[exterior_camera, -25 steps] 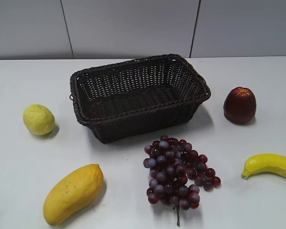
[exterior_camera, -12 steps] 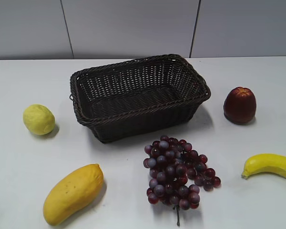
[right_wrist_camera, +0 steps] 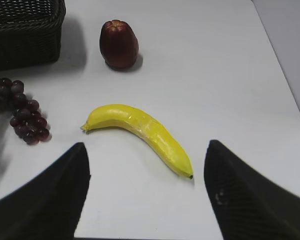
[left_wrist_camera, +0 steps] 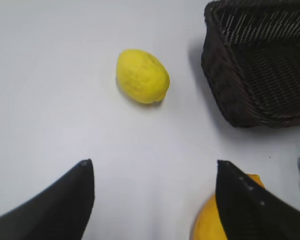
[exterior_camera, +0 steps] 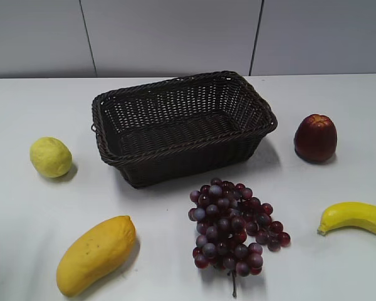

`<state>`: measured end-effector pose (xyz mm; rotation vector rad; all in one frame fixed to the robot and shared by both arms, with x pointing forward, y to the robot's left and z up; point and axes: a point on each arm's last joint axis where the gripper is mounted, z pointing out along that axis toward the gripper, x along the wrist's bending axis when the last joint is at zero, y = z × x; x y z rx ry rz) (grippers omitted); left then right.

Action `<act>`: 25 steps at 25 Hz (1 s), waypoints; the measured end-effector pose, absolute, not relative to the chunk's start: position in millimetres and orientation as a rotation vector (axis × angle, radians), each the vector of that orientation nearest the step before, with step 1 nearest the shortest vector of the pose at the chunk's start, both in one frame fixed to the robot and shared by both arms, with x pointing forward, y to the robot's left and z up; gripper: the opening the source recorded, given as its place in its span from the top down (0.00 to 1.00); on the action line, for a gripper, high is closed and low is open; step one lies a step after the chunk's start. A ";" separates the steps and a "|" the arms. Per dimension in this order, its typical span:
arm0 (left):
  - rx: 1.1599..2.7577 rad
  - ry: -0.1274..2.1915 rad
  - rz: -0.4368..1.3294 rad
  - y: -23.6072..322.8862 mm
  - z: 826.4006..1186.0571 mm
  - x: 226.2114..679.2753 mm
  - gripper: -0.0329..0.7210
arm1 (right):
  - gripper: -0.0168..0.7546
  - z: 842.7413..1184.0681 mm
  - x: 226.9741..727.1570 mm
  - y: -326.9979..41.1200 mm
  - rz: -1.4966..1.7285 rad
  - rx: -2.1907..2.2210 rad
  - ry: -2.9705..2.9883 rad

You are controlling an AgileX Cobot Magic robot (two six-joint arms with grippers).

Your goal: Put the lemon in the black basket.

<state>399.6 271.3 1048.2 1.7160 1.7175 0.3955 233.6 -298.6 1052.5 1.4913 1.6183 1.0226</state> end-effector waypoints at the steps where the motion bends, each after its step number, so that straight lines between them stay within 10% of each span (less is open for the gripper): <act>1: 1.740 1.753 0.358 270.0 1044.0 414.8 0.19 | 0.22 1052.5 233.7 -299.1 1.017 1.490 1.616; 12: 1.845 1.960 0.069 255.2 995.2 551.8 0.12 | 0.22 1052.5 233.6 -298.6 1.023 1.491 1.618; 25: 1.873 2.096 -0.159 246.4 922.3 607.0 0.08 | 0.22 1052.5 233.6 -298.6 1.023 1.491 1.618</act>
